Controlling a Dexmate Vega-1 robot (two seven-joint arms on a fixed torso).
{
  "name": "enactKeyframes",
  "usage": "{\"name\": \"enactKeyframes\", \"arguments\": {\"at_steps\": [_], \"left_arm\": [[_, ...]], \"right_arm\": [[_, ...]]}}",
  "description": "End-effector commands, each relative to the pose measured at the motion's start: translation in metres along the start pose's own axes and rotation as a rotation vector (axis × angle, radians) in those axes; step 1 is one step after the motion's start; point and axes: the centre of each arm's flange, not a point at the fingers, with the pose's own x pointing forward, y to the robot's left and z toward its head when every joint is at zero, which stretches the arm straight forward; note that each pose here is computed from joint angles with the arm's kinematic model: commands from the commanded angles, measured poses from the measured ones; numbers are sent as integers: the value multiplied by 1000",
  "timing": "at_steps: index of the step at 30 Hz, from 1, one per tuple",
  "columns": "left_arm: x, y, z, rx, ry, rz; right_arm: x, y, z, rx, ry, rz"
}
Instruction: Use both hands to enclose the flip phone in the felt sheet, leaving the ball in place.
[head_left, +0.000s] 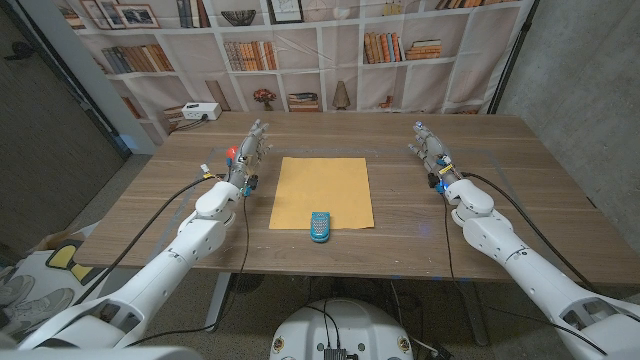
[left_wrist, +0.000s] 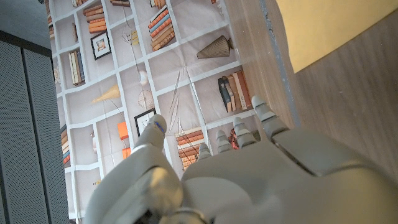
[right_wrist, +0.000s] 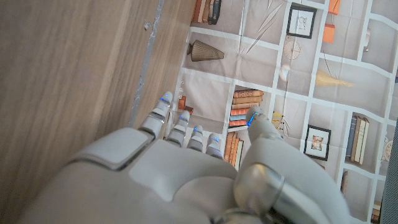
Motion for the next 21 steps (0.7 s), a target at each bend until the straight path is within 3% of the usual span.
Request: {"name": "enactKeyframes", "arguments": {"at_steps": [1, 2, 3, 4, 6, 8, 14, 21], "left_arm": [[1, 2, 4, 49, 1, -9], [3, 2, 4, 50, 12, -34], [3, 1, 6, 101, 18, -41], [2, -1, 10, 163, 16, -25], [2, -4, 16, 252, 1, -32], [3, -8, 19, 280, -16, -42], [7, -16, 25, 327, -5, -132], [7, -31, 29, 384, 1, -242]], "right_arm": [[0, 1, -2, 34, -20, -36], [1, 1, -4, 68, -26, -3], [1, 2, -2, 28, -21, 7], [0, 3, 1, -27, -12, -24], [0, 4, 3, -51, -9, -16], [1, 6, 3, -28, -16, 0], [0, 11, 8, -106, -12, 13], [-8, 15, 11, -123, -25, -5]]}}
